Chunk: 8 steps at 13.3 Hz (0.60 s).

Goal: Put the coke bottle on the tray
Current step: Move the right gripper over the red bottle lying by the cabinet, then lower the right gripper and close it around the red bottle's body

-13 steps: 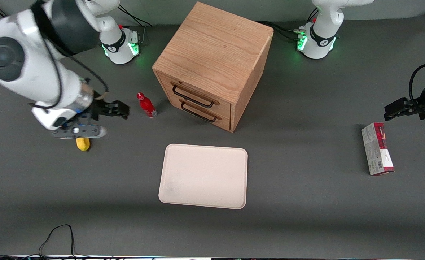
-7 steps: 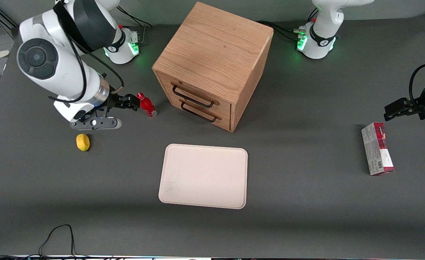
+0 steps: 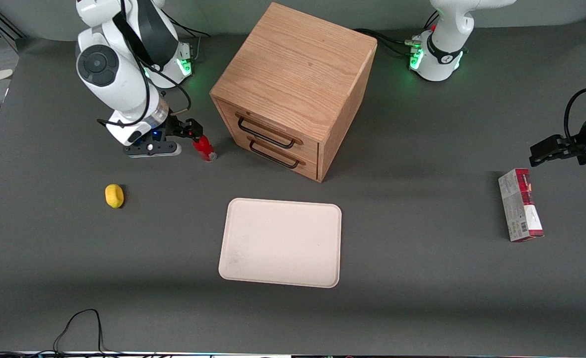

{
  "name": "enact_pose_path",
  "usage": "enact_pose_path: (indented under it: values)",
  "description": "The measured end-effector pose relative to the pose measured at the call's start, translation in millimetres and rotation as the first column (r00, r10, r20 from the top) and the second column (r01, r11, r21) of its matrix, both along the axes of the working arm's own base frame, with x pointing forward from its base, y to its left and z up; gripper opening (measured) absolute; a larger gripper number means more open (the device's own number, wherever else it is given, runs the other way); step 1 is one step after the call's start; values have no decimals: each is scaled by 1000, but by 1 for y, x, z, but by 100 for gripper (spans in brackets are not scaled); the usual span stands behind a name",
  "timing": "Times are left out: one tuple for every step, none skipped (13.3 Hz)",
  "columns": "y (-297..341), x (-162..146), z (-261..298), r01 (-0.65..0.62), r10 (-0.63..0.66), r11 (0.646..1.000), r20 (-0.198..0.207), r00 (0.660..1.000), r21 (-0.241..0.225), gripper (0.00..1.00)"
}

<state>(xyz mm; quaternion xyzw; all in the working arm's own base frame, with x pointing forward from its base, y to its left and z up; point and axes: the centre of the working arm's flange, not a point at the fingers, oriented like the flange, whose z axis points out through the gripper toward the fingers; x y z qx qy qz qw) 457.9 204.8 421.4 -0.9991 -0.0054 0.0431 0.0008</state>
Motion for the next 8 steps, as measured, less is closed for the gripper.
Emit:
enact_pose_path:
  values:
    - [-1, -6, -12, -1, 1, 1000, 3, 1000, 0, 100]
    - [0, -11, -23, -8, 8, 1000, 5, 1000, 0, 100]
    - [2, -17, -34, -15, 15, 1000, 6, 1000, 0, 100]
    - [2, -22, -43, -19, 19, 1000, 8, 1000, 0, 100]
    - [1, -27, -53, -20, 20, 1000, 10, 1000, 0, 100]
    - [-2, -32, -63, -20, 20, 1000, 14, 1000, 0, 100]
    - [-4, -37, -73, -19, 19, 1000, 15, 1000, 0, 100]
    - [-7, -43, -81, -18, 18, 1000, 11, 1000, -3, 100]
